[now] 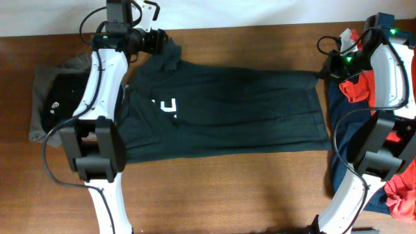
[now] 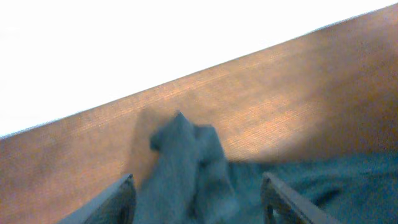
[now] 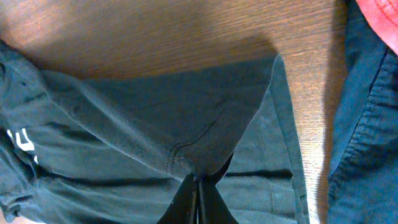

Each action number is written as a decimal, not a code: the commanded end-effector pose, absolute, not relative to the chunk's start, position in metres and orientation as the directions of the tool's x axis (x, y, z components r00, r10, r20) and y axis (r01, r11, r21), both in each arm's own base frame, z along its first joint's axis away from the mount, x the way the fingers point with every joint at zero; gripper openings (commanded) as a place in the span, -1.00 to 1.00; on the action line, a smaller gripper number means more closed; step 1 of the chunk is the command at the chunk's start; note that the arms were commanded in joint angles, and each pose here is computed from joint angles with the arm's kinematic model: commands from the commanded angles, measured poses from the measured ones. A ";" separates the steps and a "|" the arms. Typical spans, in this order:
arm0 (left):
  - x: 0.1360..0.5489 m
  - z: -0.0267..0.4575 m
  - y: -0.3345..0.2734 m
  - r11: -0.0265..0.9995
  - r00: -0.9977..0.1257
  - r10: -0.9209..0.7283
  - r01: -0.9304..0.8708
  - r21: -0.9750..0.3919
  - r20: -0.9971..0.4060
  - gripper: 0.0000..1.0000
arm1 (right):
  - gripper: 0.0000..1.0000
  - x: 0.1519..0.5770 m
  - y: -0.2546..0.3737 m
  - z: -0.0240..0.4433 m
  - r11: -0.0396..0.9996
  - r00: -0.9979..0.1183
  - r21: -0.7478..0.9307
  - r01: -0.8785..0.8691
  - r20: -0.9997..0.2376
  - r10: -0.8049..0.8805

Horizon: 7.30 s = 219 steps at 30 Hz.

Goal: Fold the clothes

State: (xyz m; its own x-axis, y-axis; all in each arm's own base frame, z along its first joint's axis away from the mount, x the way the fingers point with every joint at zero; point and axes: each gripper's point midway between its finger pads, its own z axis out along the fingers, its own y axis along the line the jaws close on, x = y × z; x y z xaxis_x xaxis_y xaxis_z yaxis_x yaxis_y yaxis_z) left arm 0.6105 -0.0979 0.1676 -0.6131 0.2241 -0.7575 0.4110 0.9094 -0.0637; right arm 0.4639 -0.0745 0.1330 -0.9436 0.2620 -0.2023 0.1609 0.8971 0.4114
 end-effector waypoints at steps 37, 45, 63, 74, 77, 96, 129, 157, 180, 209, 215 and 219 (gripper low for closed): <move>0.542 0.229 -0.053 0.952 -0.726 0.258 0.302 0.042 -0.637 -1.00 | -0.92 0.464 -0.096 0.139 0.900 -0.905 0.316 0.301 -0.203 0.374; 0.501 0.202 -0.051 0.952 -0.839 0.265 0.305 -0.008 -0.476 -0.99 | -0.92 0.456 -0.095 0.137 0.907 -0.918 0.302 0.293 -0.177 0.356; 0.412 0.171 -0.042 0.956 -0.956 0.272 0.282 -0.084 -0.114 -0.92 | -0.92 0.420 -0.088 0.132 0.900 -0.932 0.273 0.340 -0.028 0.361; 0.384 0.155 -0.041 0.957 -0.962 0.272 0.269 -0.112 0.013 -0.67 | -0.65 0.415 -0.086 0.131 0.898 -0.932 0.272 0.347 -0.006 0.362; 0.386 0.155 -0.039 0.958 -0.963 0.270 0.268 -0.106 0.009 -0.58 | -0.29 0.415 -0.087 0.131 0.898 -0.932 0.269 0.347 -0.005 0.362; 0.394 0.091 -0.045 0.993 -1.000 0.009 0.006 -0.117 0.026 -0.15 | -0.06 0.429 -0.058 0.132 0.921 -0.960 0.298 0.251 -0.045 0.276; 0.430 0.039 -0.048 1.000 -0.993 0.007 0.004 0.028 -0.116 -0.53 | -0.06 0.436 -0.058 0.132 0.923 -0.959 0.299 0.241 -0.072 0.273; 0.442 0.070 -0.028 0.992 -0.974 -0.126 -0.121 -0.040 -0.190 0.22 | -0.06 0.436 -0.058 0.132 0.923 -0.959 0.299 0.241 -0.072 0.273; 0.368 0.108 0.043 0.921 -0.993 -0.116 -0.113 0.373 -0.014 -0.95 | -0.06 0.435 -0.062 0.131 0.930 -0.959 0.274 0.245 -0.074 0.274; 0.337 0.013 -0.081 0.975 -0.975 0.217 0.219 0.044 0.050 -0.67 | -0.05 0.436 -0.063 0.131 0.930 -0.959 0.274 0.243 -0.078 0.274; 0.294 0.010 -0.072 0.977 -0.959 0.193 0.207 0.049 0.209 -0.99 | -0.05 0.435 -0.062 0.130 0.930 -0.959 0.274 0.245 -0.071 0.274; 0.270 0.017 -0.076 0.982 -0.936 0.182 0.190 -0.002 0.301 -0.99 | -0.05 0.435 -0.062 0.130 0.930 -0.959 0.274 0.245 -0.074 0.274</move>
State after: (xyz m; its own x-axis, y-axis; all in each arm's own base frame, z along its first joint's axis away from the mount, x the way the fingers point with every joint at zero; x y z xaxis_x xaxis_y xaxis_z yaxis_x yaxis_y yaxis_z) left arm 0.2840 -0.0704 0.0107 -0.9436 0.1995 0.2643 0.2178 0.9751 0.0413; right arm 0.4330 -0.0606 0.1199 -0.9579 0.2845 -0.0393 0.2624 0.9227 0.2824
